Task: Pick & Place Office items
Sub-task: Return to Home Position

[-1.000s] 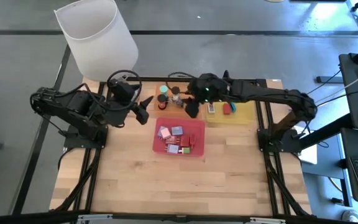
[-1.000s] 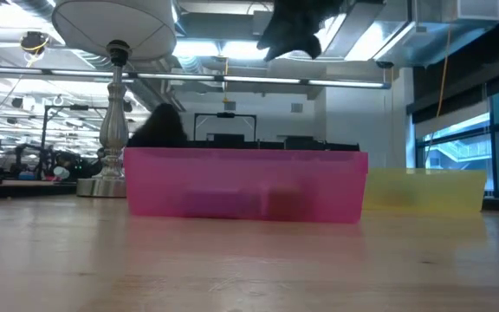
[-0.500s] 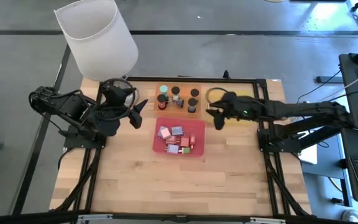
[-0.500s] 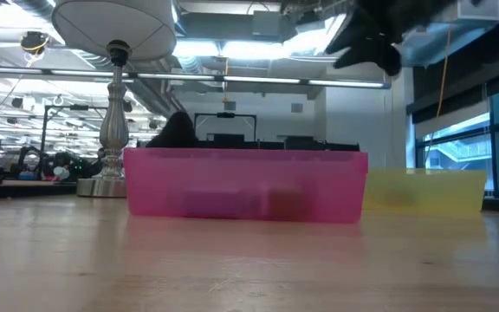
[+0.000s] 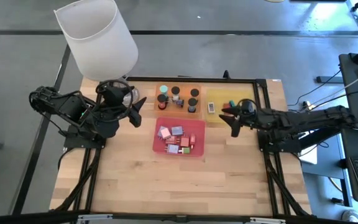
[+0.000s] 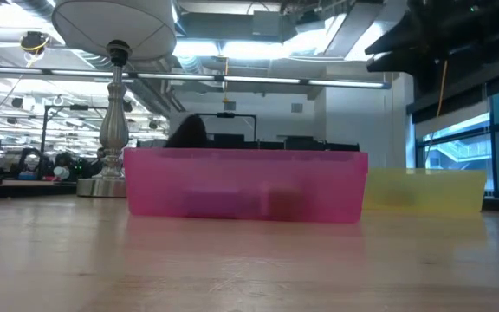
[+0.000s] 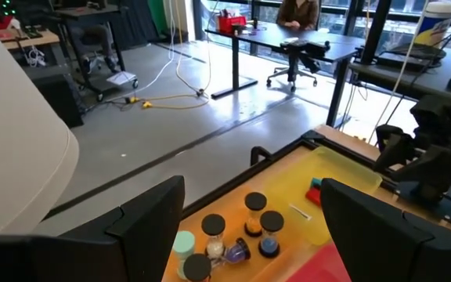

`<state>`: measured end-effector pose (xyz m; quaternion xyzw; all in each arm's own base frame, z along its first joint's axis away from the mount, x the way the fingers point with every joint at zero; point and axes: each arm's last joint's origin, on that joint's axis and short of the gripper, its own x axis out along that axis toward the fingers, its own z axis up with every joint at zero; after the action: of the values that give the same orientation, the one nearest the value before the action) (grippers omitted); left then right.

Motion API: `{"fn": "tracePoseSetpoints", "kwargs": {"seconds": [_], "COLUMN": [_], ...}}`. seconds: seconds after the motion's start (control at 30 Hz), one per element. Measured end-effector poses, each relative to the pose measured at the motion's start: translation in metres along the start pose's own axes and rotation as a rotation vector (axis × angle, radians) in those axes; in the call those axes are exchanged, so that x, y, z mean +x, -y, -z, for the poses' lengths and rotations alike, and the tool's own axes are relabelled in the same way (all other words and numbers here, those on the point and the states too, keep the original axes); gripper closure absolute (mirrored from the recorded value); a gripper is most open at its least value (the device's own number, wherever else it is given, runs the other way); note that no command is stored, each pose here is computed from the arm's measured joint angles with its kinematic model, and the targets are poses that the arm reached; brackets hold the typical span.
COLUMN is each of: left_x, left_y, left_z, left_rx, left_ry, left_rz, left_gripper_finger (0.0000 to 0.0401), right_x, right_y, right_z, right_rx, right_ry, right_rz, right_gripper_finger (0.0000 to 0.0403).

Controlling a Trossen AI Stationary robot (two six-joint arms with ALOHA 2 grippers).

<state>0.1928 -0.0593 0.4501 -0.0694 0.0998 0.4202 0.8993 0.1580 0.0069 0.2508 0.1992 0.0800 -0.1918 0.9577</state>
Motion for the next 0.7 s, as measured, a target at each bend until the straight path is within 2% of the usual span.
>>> {"fn": "tracePoseSetpoints", "kwargs": {"seconds": [0.57,0.7], "left_x": [0.000,0.000], "left_y": [0.000,0.000], "left_z": [0.000,0.000], "left_rx": [-0.033,-0.037], "left_ry": [0.000,0.000], "left_rz": [-0.001,-0.001], "left_gripper_finger": [0.0107,0.0107], "right_x": [0.000,0.000], "right_y": [0.034,0.040], "right_z": [0.066,0.074], "right_rx": [0.151,0.149], "right_ry": [0.110,0.117], "right_rz": [-0.076,-0.039], "right_gripper_finger": [0.0220,0.0220]}}
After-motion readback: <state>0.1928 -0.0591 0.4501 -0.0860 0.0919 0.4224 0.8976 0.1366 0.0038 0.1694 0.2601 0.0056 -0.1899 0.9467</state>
